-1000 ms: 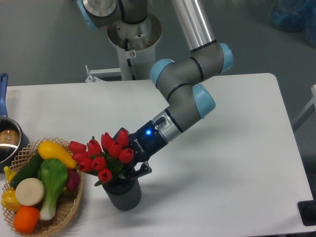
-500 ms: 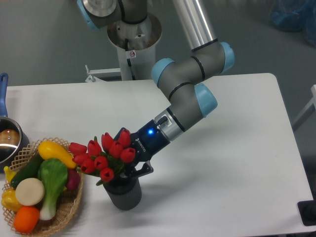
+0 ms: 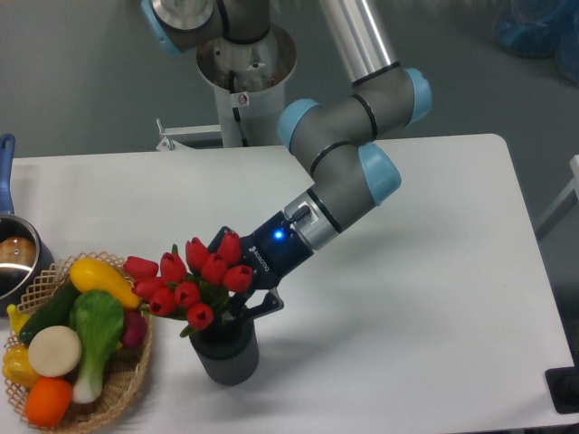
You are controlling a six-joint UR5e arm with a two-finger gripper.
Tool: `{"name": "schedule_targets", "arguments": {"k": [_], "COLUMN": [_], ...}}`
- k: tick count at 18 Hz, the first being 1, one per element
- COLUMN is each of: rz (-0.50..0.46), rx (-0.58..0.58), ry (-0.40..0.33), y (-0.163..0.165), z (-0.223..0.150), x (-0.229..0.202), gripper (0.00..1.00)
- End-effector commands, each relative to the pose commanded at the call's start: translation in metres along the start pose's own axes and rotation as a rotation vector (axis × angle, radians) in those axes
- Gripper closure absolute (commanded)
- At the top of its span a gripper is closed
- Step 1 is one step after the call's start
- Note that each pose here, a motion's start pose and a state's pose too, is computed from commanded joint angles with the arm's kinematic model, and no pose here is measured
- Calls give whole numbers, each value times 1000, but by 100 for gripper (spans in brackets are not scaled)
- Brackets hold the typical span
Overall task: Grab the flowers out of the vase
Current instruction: 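Lift the gripped tulips straight up out of the grey vase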
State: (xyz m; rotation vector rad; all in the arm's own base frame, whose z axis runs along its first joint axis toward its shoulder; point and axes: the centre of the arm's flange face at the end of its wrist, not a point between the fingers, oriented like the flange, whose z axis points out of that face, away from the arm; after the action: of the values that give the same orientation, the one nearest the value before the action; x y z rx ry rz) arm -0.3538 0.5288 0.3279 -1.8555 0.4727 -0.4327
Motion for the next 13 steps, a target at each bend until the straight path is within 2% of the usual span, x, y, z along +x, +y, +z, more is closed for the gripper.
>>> {"name": "schedule_targets", "arguments": {"k": [2, 13], "rz": [0, 42], "rx": [40, 102], "ry": [2, -12], "y": [-4, -34], "z": [-4, -21], "x": [0, 2], "gripper": [46, 47]}}
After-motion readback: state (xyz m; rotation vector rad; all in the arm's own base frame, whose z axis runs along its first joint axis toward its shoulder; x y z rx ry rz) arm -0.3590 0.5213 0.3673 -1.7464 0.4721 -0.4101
